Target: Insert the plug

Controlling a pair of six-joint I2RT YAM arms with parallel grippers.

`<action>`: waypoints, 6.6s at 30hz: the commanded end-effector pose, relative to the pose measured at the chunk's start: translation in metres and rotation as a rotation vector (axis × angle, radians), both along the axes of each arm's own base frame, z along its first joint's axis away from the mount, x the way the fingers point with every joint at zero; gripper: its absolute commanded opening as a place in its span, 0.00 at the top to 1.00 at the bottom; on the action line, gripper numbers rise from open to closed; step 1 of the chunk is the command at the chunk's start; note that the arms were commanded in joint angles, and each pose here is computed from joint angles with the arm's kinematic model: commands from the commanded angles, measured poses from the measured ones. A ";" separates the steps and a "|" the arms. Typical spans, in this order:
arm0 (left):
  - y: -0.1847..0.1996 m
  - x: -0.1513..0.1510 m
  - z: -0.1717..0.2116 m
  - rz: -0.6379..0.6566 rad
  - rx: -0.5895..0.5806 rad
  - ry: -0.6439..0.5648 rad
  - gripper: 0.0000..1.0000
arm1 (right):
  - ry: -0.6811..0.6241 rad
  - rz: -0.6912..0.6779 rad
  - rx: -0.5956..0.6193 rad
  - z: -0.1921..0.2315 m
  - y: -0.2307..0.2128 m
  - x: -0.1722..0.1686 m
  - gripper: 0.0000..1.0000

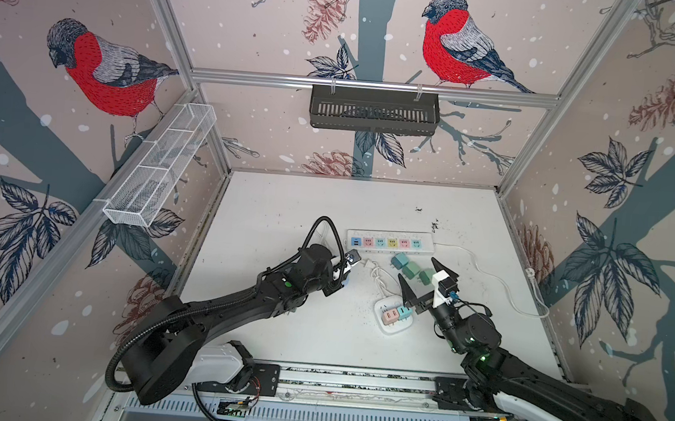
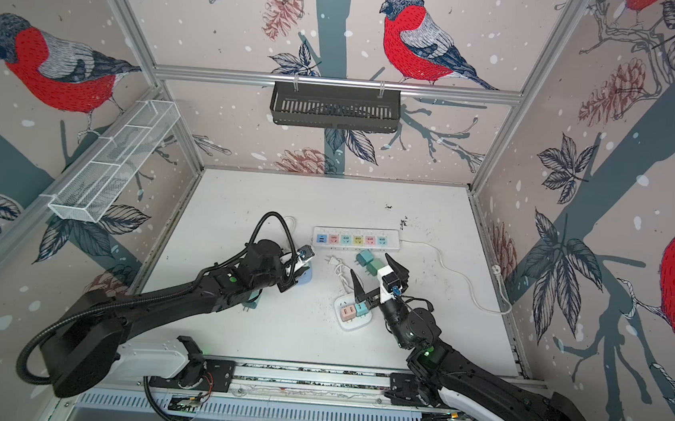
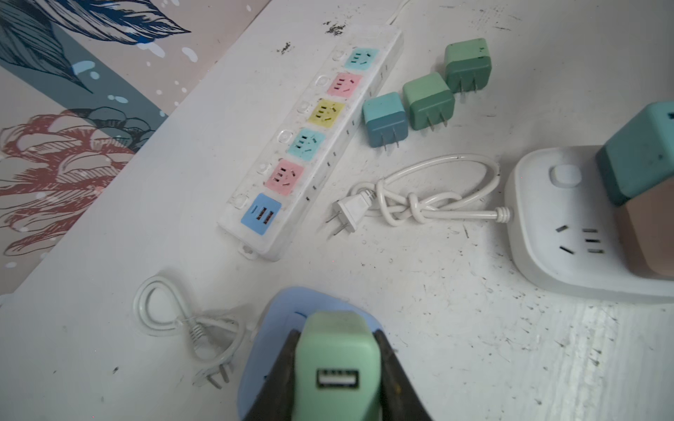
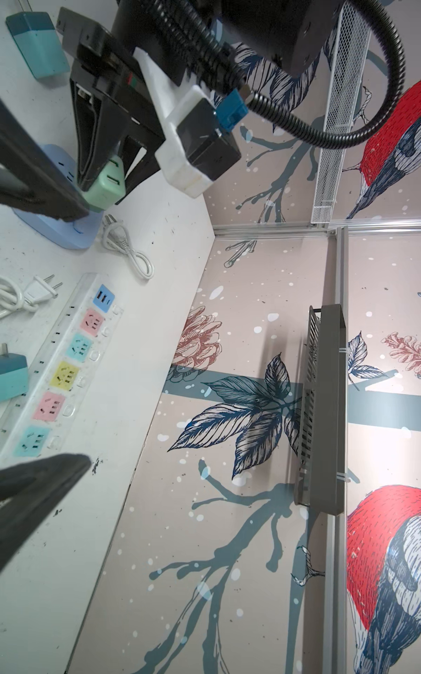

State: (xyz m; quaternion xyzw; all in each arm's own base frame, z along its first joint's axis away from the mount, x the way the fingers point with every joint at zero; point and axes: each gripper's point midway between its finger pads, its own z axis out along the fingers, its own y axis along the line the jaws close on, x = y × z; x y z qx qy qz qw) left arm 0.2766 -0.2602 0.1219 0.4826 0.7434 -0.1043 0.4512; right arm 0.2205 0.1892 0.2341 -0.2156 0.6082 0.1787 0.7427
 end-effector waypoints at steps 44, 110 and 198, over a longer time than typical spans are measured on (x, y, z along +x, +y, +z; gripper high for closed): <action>-0.017 0.007 -0.041 -0.088 0.106 0.177 1.00 | 0.100 -0.007 0.092 -0.003 -0.006 0.015 0.00; -0.016 0.019 -0.070 0.006 0.085 0.434 1.00 | 0.121 0.000 0.093 -0.006 -0.005 0.018 0.00; 0.288 -0.033 0.129 1.575 -1.116 -0.271 0.02 | 0.757 0.279 -0.142 -0.088 0.250 -0.044 0.21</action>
